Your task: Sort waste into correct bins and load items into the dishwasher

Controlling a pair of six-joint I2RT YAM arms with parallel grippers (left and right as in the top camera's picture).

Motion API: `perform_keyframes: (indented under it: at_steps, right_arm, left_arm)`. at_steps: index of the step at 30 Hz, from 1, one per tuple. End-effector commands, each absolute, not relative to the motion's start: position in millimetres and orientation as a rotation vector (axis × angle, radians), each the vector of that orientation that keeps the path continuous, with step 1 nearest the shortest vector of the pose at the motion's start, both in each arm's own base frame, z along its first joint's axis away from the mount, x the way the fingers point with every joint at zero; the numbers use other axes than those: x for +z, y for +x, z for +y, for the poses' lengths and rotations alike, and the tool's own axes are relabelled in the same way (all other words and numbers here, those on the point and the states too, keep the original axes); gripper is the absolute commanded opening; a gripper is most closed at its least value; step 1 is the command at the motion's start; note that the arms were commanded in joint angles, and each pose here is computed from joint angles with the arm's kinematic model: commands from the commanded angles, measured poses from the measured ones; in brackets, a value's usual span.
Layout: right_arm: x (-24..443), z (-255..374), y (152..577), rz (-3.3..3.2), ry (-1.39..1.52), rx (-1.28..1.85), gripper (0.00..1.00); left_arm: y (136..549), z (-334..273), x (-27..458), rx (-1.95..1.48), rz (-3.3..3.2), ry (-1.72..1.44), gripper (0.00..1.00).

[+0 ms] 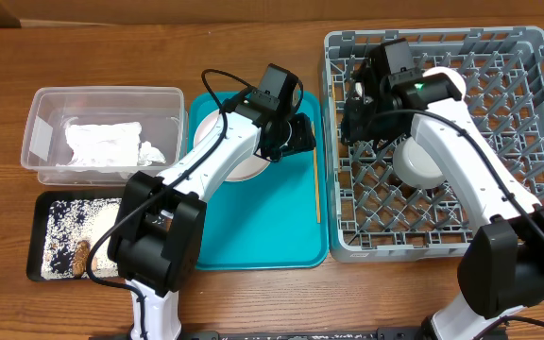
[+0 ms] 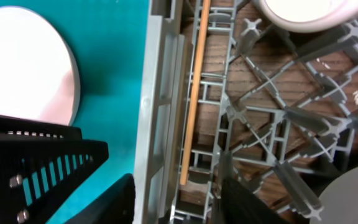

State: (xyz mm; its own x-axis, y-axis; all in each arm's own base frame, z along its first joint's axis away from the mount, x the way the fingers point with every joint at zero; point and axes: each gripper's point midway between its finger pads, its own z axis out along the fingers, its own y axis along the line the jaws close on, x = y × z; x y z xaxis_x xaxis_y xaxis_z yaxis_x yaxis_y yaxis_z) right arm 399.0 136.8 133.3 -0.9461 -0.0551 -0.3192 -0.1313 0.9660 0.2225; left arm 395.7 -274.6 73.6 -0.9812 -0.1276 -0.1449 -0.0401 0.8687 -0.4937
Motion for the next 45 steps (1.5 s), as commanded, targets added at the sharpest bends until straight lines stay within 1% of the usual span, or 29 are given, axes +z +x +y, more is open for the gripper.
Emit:
perform_keyframes:
  at_steps: [1, 5, 7, 14, 19, 23, 26, 29, 36, 38, 39, 41, 45]
  right_arm:
    - [133.7, 127.0, 407.6, 2.777, -0.119, 0.278, 0.47]
    - [146.6, 118.6, 417.3, 2.741, -0.089, 0.267, 0.49]
    - [158.0, 114.5, 422.5, 2.719, -0.073, 0.268, 0.52]
    - [191.5, 98.5, 430.3, 2.666, -0.023, 0.265, 0.53]
    - [194.3, 88.9, 428.3, 2.670, 0.004, 0.258, 0.54]
    - [193.9, 88.1, 427.6, 2.673, 0.007, 0.257, 0.54]
    - [193.9, 88.2, 427.7, 2.673, 0.007, 0.257, 0.54]
    - [194.3, 88.3, 428.3, 2.670, 0.006, 0.258, 0.54]
    - [194.3, 88.2, 428.4, 2.670, 0.006, 0.257, 0.54]
    - [194.4, 88.2, 428.3, 2.670, 0.007, 0.257, 0.54]
    - [194.2, 88.3, 428.3, 2.670, 0.007, 0.257, 0.54]
    - [194.3, 88.3, 428.3, 2.670, 0.006, 0.258, 0.54]
    - [194.2, 88.3, 428.3, 2.670, 0.007, 0.257, 0.54]
  left_arm:
    - [385.6, -283.7, 62.7, -0.752, 2.900, -0.098, 0.51]
    - [384.7, -282.1, 55.5, -0.652, 2.899, -0.090, 0.51]
    - [381.3, -284.8, 49.2, -0.627, 2.909, -0.079, 0.50]
    - [363.5, -296.4, 11.8, -0.576, 3.000, -0.081, 0.40]
    - [357.1, -293.4, -15.5, -0.532, 3.061, -0.123, 0.40]
    - [354.3, -291.5, -26.2, -0.509, 3.083, -0.126, 0.39]
    - [354.8, -282.4, -33.3, -0.428, 3.086, -0.137, 0.32]
    - [354.1, -271.3, -35.9, -0.336, 3.089, -0.130, 0.28]
    - [352.3, -266.8, -36.8, -0.306, 3.097, -0.096, 0.29]
    - [351.2, -261.9, -37.7, -0.267, 3.101, -0.100, 0.31]
    - [350.7, -262.0, -37.8, -0.265, 3.102, -0.098, 0.34]
    - [351.1, -262.5, -37.7, -0.267, 3.100, -0.098, 0.36]
    - [350.9, -251.6, -39.5, -0.174, 3.095, -0.098, 0.36]
